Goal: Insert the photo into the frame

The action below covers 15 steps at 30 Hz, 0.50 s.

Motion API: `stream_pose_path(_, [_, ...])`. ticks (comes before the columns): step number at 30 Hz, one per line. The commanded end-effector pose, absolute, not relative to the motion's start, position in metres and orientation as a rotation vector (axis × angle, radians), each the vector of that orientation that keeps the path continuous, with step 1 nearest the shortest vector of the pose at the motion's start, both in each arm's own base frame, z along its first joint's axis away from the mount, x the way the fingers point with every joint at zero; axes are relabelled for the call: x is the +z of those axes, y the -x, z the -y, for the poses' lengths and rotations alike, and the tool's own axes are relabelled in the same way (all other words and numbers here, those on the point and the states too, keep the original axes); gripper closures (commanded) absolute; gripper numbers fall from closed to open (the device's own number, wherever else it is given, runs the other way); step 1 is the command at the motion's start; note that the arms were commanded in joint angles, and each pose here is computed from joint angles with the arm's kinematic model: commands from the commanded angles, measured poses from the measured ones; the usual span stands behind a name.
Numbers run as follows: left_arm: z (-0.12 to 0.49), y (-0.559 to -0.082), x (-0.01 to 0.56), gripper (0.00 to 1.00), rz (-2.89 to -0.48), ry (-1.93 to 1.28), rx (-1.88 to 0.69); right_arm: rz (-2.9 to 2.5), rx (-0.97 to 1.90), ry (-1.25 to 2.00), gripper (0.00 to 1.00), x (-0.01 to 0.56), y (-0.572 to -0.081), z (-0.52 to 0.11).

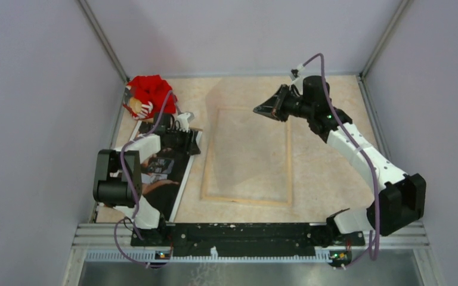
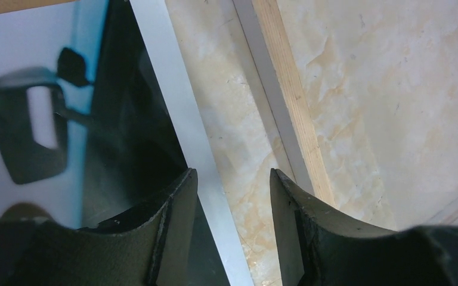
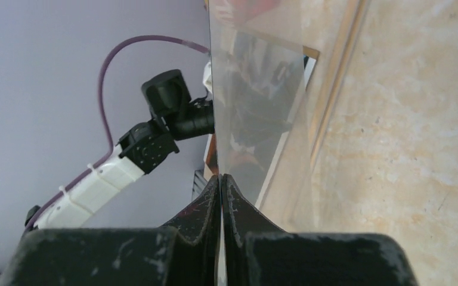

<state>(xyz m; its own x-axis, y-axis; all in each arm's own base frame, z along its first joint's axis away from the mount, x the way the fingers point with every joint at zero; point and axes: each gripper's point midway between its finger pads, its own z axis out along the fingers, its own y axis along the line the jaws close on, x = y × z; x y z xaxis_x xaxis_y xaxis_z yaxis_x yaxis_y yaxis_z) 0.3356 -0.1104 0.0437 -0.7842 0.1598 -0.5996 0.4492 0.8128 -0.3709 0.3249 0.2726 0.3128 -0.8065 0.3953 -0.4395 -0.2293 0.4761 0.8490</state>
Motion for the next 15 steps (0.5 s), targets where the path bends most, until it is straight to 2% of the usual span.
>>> stream_pose_path(1, [0.114, -0.341, 0.057, 0.46, -2.342, -0.498, -0.693, -1.949, 1.428, -0.232, 1.00, 0.337, -0.331, -0.272])
stream_pose_path(15, [0.128, -0.339, 0.035, 0.52, -2.272, -0.640, -0.539, -1.944, 1.444, -0.372, 1.00, 0.321, -0.330, -0.266])
